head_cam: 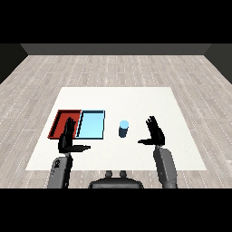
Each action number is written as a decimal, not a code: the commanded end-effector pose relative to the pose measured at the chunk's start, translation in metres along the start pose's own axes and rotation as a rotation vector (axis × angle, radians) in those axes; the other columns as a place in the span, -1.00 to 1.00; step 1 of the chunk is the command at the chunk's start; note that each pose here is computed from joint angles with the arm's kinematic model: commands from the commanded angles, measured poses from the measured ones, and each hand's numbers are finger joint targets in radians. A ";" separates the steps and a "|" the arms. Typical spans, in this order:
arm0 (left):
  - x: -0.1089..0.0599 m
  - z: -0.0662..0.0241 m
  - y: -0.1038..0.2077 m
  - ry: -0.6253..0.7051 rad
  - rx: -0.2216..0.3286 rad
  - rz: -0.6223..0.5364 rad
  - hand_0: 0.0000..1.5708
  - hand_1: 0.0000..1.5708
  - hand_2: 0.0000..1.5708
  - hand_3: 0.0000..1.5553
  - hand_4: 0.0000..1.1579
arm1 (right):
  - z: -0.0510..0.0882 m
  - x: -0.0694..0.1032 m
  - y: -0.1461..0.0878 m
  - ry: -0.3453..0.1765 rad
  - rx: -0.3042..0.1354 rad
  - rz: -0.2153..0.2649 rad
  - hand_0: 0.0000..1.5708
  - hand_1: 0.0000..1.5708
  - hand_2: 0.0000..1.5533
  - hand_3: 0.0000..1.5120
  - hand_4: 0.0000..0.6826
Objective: Pick the blue can and put it in the blue box
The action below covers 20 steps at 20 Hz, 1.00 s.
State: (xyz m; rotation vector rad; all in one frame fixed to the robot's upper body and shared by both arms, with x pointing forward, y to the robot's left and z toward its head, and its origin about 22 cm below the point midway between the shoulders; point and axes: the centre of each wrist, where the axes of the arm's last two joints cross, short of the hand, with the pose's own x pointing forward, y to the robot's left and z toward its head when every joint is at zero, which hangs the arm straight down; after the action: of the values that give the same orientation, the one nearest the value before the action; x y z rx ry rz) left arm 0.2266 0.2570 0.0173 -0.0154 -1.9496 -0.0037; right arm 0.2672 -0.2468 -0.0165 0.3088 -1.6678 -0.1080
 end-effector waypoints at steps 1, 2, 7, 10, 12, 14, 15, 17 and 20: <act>0.002 0.0071 -0.006 0.000 -0.004 0.021 -1.00 -1.00 -1.00 -1.00 -1.00 | -0.009 -0.019 0.007 0.010 -0.005 -0.045 -1.00 -1.00 -1.00 -1.00 -1.00; 0.007 -0.0050 -0.016 0.011 -0.004 -0.013 -1.00 -1.00 -1.00 -1.00 -1.00 | -0.004 -0.016 0.023 0.031 -0.015 -0.029 -1.00 -1.00 -1.00 -1.00 -1.00; 0.010 -0.0039 0.021 -0.009 -0.013 -0.001 -1.00 -1.00 -1.00 -1.00 -1.00 | -0.054 -0.014 0.043 0.042 -0.006 -0.018 -1.00 -1.00 -1.00 -1.00 -1.00; 0.006 -0.0062 0.014 -0.006 0.001 0.011 -1.00 -1.00 -1.00 -1.00 -1.00 | -0.025 -0.023 0.038 0.038 -0.015 -0.038 -1.00 -1.00 -1.00 -1.00 -1.00; -0.007 -0.0079 -0.003 0.006 0.005 -0.018 -1.00 -1.00 -1.00 -1.00 -1.00 | -0.049 -0.031 0.031 0.085 0.017 -0.034 -1.00 -1.00 -1.00 -1.00 -1.00; 0.004 -0.0093 0.001 0.000 -0.003 0.010 -1.00 -1.00 -1.00 -1.00 -1.00 | -0.035 -0.050 0.056 0.073 0.028 -0.055 -1.00 -1.00 -1.00 -1.00 -1.00; 0.007 -0.0039 0.015 0.001 -0.009 0.018 -1.00 -1.00 -1.00 -1.00 -1.00 | -0.042 -0.045 0.044 0.079 0.023 -0.055 -1.00 -1.00 -1.00 -1.00 -1.00; 0.004 -0.0088 -0.026 -0.004 0.000 -0.003 -1.00 -1.00 -1.00 -1.00 -1.00 | -0.047 -0.057 0.049 0.077 0.025 -0.045 -1.00 -1.00 -1.00 -1.00 -1.00; -0.015 0.0063 0.002 -0.003 -0.010 0.001 -1.00 -1.00 -1.00 -1.00 -1.00 | -0.071 -0.054 0.055 0.086 0.048 -0.009 -1.00 -1.00 -1.00 -1.00 -1.00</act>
State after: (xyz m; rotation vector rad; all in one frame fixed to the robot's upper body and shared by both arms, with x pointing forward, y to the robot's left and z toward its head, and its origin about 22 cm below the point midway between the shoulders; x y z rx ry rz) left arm 0.2286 0.2540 0.0133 -0.0223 -1.9499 -0.0065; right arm 0.3142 -0.1765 -0.0474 0.3625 -1.5874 -0.0916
